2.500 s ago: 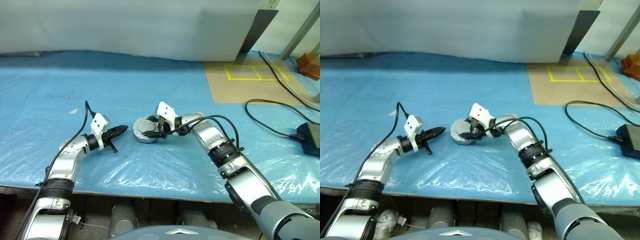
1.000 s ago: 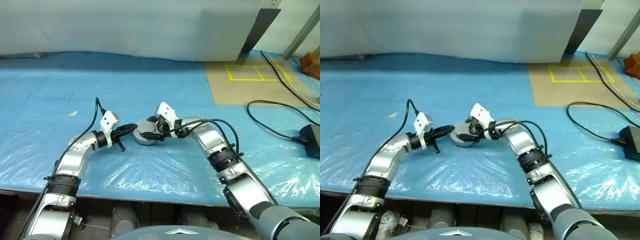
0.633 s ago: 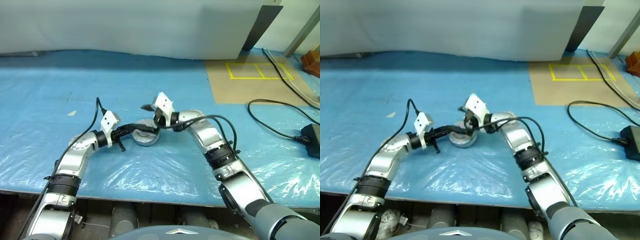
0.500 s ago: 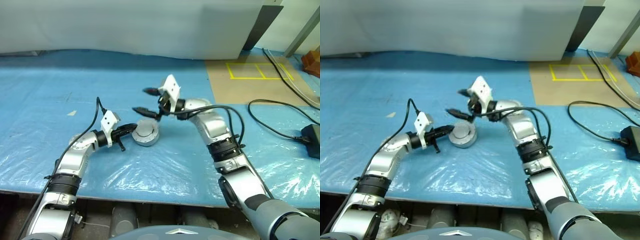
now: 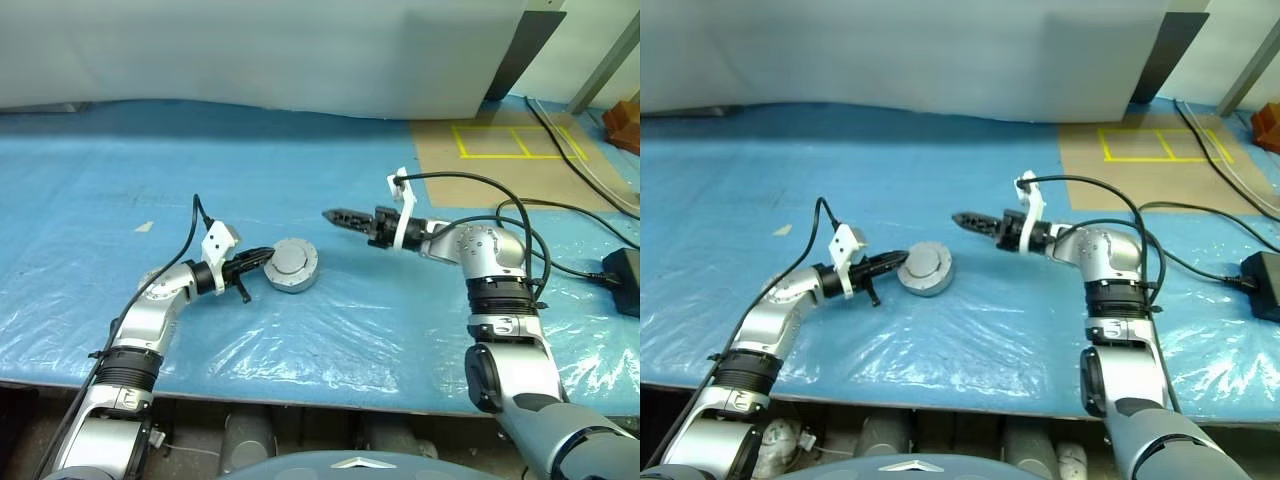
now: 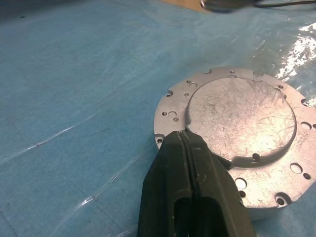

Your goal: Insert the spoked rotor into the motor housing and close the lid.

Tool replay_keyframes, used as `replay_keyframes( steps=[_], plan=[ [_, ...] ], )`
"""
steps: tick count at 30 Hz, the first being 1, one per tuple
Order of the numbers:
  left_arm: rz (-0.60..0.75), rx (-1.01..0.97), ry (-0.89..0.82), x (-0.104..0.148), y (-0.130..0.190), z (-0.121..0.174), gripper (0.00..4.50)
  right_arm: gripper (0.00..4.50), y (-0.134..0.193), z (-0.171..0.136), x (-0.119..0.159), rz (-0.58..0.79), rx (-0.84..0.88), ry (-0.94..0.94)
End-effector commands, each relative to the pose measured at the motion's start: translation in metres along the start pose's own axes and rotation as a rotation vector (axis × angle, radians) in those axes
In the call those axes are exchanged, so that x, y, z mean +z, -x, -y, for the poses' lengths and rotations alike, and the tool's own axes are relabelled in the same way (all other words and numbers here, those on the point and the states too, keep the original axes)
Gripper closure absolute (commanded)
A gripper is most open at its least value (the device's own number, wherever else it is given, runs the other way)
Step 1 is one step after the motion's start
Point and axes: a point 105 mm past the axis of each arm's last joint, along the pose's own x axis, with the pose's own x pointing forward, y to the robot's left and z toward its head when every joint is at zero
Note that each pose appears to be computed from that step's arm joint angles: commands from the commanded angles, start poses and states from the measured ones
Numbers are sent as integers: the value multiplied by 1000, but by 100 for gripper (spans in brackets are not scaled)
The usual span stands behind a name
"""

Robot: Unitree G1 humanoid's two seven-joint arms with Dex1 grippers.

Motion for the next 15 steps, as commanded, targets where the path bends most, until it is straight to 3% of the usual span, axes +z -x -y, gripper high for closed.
replay_keyframes(
  steps=[1,10,15],
  plan=[
    [-88,-34,37,-25,2,12,450,2,-4,-8,-14,-59,28,-21],
    [-85,-20,35,-23,4,10,450,2,-20,2,-45,-124,-4,57],
    [-88,-13,36,-24,7,10,450,2,-32,-4,-44,-100,34,36]
  ],
)
